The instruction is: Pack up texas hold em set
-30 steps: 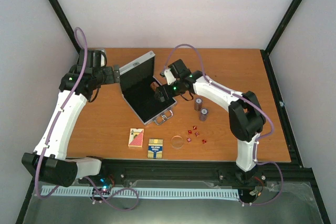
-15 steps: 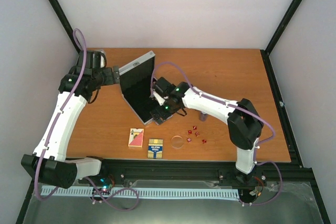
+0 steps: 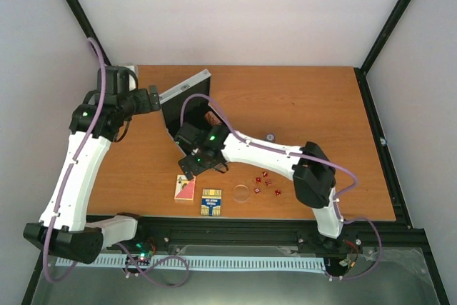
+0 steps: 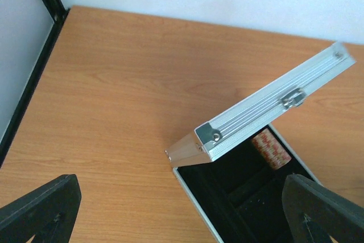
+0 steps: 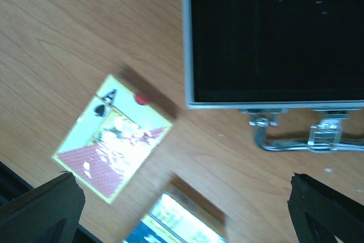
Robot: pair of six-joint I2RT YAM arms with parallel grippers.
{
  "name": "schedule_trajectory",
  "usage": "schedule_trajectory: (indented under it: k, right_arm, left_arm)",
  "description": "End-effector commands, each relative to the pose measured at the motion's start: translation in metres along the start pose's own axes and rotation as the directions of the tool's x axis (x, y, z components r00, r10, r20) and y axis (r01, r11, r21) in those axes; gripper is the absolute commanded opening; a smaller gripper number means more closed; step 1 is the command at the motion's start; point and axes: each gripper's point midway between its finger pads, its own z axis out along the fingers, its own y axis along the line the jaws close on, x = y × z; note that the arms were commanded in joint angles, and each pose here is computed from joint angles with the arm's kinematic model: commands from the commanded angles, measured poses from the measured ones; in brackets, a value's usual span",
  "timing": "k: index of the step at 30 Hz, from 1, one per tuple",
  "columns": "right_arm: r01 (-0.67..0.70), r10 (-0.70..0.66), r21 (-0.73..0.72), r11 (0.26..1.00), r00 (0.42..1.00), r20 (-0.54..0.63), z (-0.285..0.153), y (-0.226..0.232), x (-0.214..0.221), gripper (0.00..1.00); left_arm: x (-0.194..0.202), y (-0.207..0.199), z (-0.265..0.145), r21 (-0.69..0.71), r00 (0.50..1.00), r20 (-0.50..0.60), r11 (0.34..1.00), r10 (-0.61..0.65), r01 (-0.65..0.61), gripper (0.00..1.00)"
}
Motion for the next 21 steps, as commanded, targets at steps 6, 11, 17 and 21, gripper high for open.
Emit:
schedule_trajectory:
  k: [6, 11, 17, 21]
  right_arm:
    - [-0.274, 0.271, 0.111, 0.955, 0.962, 0.040, 0.013, 0.052, 0.004, 1.00]
    - [-0.376, 0.374, 0.117, 0.919, 0.927, 0.039, 0.029, 0.070, 0.010, 1.00]
    - [-0.438, 0.440, 0.170, 0.883, 0.898, 0.031, 0.050, 0.067, 0.024, 1.00]
    - [-0.414, 0.421, 0.167, 0.895, 0.907, -0.007, 0.068, 0.076, 0.026, 1.00]
  left_arm:
    - [-0.030, 0.016, -0.099, 0.041, 0.965, 0.251, 0.996, -0.082, 0.074, 1.00]
    - [-0.017, 0.030, -0.135, 0.055, 0.934, 0.337, 0.993, -0.117, 0.104, 1.00]
    - [0.001, 0.033, -0.160, 0.102, 0.922, 0.360, 0.988, -0.147, 0.117, 1.00]
    - [0.007, 0.036, -0.174, 0.119, 0.913, 0.379, 0.987, -0.149, 0.112, 1.00]
